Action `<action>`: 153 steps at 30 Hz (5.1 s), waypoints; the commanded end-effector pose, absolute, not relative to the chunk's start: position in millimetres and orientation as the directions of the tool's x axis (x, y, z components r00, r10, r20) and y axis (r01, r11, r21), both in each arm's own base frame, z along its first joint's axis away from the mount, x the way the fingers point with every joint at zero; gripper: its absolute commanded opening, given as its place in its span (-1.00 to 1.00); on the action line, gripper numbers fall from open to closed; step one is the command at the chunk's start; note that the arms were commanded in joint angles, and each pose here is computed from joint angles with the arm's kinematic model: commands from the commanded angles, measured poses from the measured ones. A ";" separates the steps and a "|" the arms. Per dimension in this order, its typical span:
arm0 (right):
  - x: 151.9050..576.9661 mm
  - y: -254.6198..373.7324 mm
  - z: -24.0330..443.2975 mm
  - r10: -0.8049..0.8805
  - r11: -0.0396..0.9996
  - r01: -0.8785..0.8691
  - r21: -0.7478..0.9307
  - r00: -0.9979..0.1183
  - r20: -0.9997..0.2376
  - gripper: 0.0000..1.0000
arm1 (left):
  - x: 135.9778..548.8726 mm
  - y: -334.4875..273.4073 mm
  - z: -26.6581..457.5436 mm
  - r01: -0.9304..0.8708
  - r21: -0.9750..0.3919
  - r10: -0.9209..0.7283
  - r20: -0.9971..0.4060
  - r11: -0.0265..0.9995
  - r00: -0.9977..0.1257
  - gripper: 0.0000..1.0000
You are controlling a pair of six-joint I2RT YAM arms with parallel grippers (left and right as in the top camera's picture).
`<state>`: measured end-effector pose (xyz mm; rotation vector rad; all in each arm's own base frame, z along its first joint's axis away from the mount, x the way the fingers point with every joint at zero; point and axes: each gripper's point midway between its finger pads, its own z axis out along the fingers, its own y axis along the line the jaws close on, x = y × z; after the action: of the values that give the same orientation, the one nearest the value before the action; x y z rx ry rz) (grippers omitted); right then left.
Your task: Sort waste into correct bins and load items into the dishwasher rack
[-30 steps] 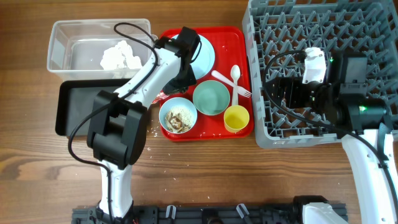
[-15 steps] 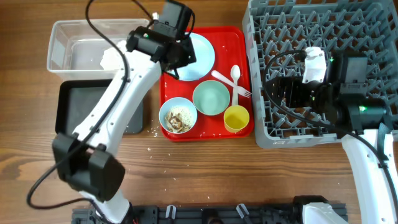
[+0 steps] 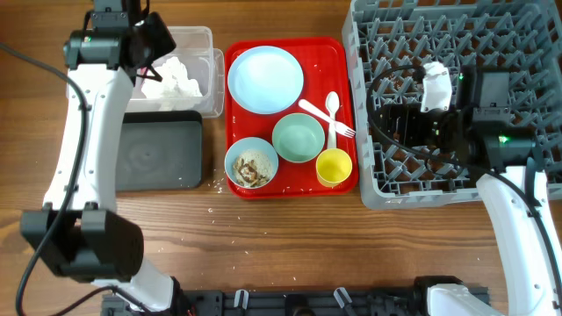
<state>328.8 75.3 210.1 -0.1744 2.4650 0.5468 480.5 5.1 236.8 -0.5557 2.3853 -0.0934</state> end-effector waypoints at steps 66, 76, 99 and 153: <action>308.2 66.9 242.8 -0.027 0.925 -0.268 0.269 -0.754 -0.657 0.97 | 361.1 44.3 177.4 -0.102 -0.993 -0.572 0.114 -0.052 -0.812 -0.92; 310.2 67.0 238.5 -0.004 0.925 -0.245 0.289 -0.770 -0.638 0.98 | 360.8 49.0 181.3 -0.270 -0.941 -0.551 0.338 -0.203 -0.763 -0.92; 311.5 66.9 239.6 -0.004 0.926 -0.247 0.287 -0.765 -0.644 0.99 | 319.1 -195.1 119.8 0.157 -0.354 0.062 -0.264 0.922 -0.962 -0.92; 311.3 231.6 333.6 -0.037 0.057 -0.810 0.583 -0.586 -0.810 0.40 | 322.4 -255.2 301.1 0.234 -0.966 0.192 -0.210 0.113 -0.959 -0.92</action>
<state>313.7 228.2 327.1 -0.8309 1.7332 1.5743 323.4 -254.0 296.5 0.4062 2.3498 -2.0194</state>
